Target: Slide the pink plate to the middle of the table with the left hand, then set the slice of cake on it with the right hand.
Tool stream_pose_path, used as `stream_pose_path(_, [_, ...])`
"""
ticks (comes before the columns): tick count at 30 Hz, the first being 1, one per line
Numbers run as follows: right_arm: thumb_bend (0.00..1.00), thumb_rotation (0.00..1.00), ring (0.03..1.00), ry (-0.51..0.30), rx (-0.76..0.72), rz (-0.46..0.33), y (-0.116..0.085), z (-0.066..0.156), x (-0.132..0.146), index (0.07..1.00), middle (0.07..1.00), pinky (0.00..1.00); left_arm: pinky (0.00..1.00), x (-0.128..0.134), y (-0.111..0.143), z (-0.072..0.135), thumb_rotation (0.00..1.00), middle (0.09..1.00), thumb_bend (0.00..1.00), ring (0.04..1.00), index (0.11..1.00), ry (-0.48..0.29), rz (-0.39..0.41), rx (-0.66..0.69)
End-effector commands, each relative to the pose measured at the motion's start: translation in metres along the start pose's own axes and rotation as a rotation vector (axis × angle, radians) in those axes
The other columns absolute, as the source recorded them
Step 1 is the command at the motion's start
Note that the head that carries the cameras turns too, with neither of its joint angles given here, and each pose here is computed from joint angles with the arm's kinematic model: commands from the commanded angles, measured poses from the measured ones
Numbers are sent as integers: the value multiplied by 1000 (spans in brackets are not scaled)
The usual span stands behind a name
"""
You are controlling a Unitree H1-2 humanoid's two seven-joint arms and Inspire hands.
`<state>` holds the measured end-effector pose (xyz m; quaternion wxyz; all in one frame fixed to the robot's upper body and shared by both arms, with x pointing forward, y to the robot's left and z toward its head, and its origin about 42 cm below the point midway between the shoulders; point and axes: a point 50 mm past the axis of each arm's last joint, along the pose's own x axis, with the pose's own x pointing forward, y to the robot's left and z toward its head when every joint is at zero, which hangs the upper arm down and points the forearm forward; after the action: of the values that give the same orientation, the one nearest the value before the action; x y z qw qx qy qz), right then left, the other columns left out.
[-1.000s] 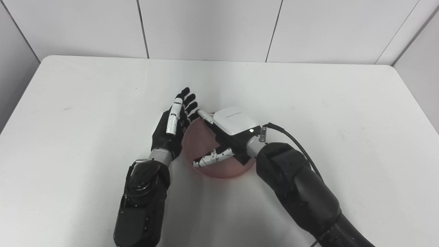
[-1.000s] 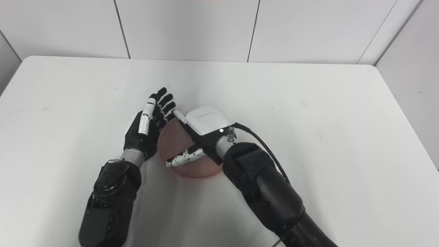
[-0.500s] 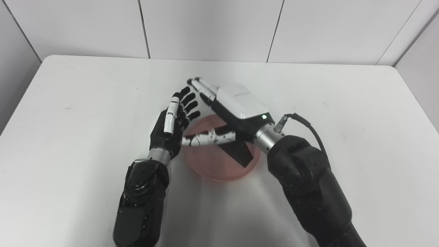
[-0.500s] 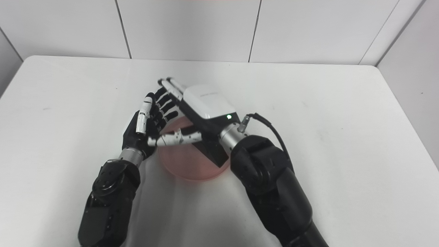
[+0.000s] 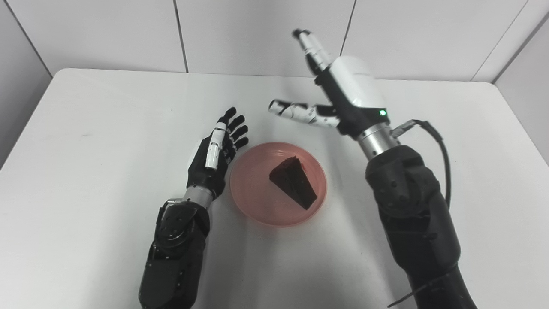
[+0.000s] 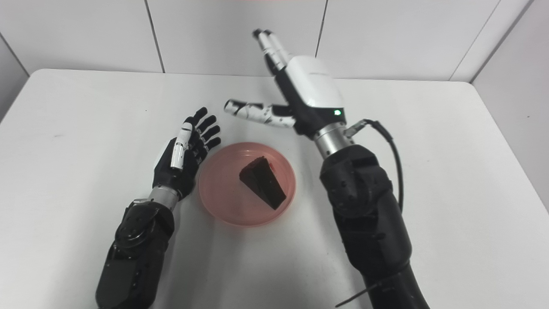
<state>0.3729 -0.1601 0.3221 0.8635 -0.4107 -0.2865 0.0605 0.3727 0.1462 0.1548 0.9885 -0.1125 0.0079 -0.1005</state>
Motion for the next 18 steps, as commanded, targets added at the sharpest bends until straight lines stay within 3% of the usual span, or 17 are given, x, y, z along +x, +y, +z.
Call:
stream_pose_path(1, [766, 1000, 961, -43, 90, -77, -5, -3, -2, 1000, 1000, 814, 888, -13, 8, -16, 1000, 923, 372, 907, 918, 37, 24, 29])
stream_pose_path(2, [756, 1000, 973, -23, 141, -87, -2, -10, -6, 1000, 1000, 846, 890, -15, 9, -16, 1000, 924, 373, 908, 918, 18, 25, 43])
stream_pose_path(4, [718, 1000, 968, 12, 261, -106, 5, -26, -14, 1000, 1000, 803, 904, -21, 12, -15, 1000, 936, 374, 921, 925, -22, 25, 75])
stream_pose_path(9, [654, 1000, 985, 108, 560, -125, 27, -57, -40, 1000, 1000, 945, 941, -36, 20, -14, 1000, 956, 395, 938, 947, -107, 40, 169])
stream_pose_path(15, [481, 1000, 973, 176, 664, -129, 53, -80, -83, 998, 992, 970, 975, -58, 27, -14, 1000, 997, 391, 986, 994, -191, 47, 270])
stream_pose_path(18, [418, 1000, 957, 201, 697, -135, 67, -82, -100, 987, 977, 958, 977, -69, 28, -15, 1000, 1000, 414, 996, 993, -190, 49, 293])
